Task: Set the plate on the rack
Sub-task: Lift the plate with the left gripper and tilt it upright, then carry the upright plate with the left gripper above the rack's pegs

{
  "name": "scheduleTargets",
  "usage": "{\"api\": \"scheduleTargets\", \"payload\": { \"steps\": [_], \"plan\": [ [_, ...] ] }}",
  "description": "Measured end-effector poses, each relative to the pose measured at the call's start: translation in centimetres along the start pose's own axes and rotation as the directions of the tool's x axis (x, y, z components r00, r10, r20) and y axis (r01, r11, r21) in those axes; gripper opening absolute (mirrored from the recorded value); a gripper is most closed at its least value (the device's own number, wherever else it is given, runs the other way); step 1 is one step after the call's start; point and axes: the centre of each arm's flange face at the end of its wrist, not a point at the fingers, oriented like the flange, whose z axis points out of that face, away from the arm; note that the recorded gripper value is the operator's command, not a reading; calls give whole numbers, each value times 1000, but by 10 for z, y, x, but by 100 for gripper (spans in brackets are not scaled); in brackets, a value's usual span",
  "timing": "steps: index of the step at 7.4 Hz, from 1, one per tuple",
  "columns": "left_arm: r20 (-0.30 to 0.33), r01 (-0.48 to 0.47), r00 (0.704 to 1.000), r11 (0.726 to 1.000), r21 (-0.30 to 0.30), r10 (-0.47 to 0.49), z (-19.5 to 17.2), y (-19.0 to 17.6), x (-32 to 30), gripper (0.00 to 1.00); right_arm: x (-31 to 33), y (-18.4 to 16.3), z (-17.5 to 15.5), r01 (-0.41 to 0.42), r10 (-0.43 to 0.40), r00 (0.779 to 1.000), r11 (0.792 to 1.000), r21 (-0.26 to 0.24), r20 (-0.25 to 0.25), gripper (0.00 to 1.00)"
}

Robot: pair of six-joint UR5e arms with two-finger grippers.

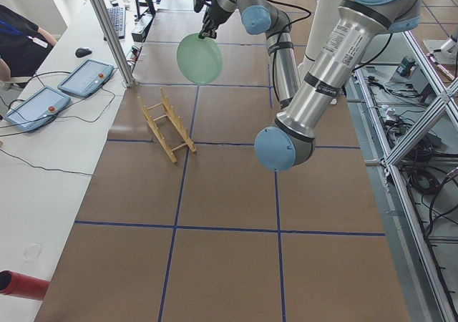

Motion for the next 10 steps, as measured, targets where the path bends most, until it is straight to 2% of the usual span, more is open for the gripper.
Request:
{"api": "scheduleTargets", "payload": {
  "steps": [2,4,5,7,8,10],
  "plan": [
    [-131,69,989,997,26,-65,-7,6,-30,0,0,0,0,0,0,1000,1000,0,0,100],
    [-286,104,954,994,34,-90,-12,19,-74,0,0,0,0,1,-1,1000,1000,0,0,100],
    [-366,125,925,992,34,-104,-8,19,-93,0,0,0,0,1,-1,1000,1000,-1,0,100],
    [-513,187,844,982,14,-154,21,6,-134,0,0,0,0,1,-1,1000,1000,-1,0,100],
    [-564,197,810,980,5,-160,42,0,-157,0,0,0,0,1,-1,1000,1000,-1,0,100],
    [-614,223,769,975,-2,-177,82,-25,-169,0,0,0,0,0,0,1000,1000,0,0,100]
  ]
}}
